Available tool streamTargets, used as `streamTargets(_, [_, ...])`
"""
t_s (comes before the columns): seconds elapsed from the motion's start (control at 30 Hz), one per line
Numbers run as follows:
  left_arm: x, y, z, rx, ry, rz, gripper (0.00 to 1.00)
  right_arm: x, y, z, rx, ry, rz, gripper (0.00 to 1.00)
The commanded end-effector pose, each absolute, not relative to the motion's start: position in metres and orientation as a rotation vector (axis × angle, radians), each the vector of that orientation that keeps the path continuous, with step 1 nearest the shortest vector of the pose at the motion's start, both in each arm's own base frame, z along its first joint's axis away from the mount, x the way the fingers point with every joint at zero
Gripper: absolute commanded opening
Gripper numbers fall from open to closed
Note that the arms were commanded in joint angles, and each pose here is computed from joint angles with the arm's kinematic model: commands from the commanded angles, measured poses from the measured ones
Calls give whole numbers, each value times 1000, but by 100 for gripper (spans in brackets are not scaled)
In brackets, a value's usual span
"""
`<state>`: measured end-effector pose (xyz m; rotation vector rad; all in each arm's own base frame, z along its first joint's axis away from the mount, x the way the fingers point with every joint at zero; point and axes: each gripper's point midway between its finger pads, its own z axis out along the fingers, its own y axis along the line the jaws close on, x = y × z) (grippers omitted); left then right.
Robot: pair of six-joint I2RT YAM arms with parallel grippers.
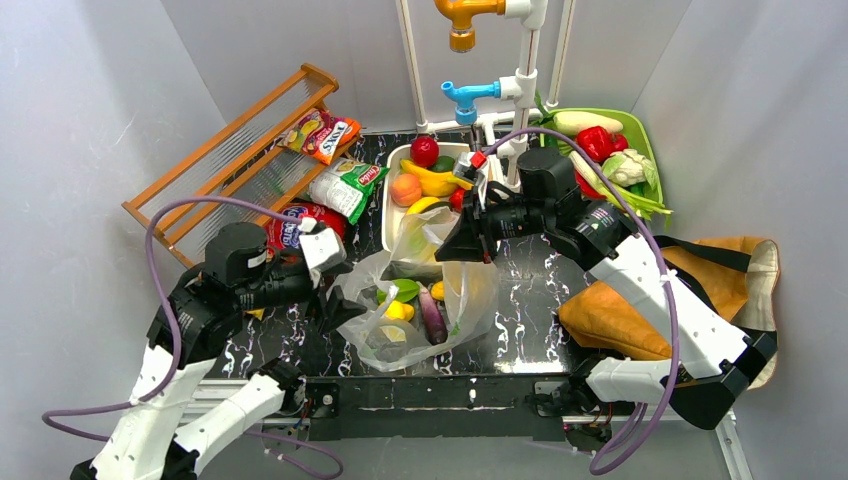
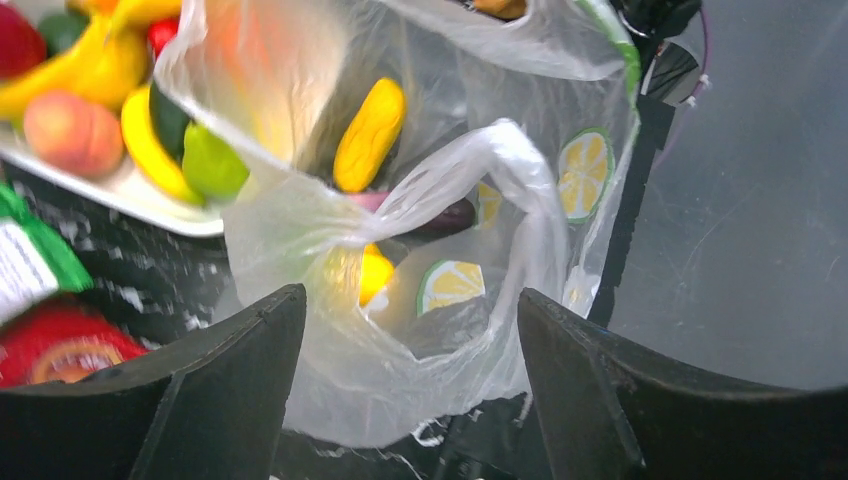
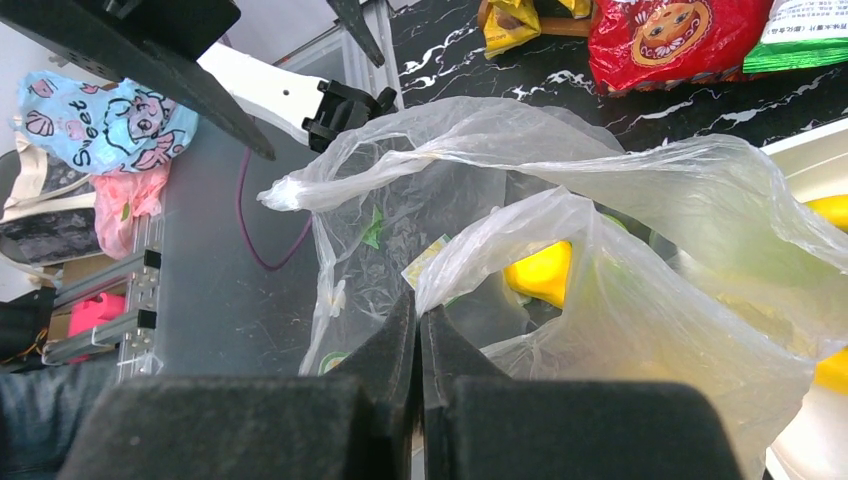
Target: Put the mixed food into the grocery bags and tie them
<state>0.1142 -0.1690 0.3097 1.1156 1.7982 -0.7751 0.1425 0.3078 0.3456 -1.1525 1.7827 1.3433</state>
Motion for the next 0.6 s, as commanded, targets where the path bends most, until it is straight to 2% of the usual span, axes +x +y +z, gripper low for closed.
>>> streamTargets(0.0, [114,-191,315,1327,1526,-818,77,141,307,352,-1174,1734,1323,1])
streamTargets(0.23, [133,-196,303,1403,1469,-741,77,140,306,352,-1176,1735,1323,1])
streamTargets(0.57, [145,-205,291,1510,1429,-730,70,139,304,352,-1170,1740,1320,1])
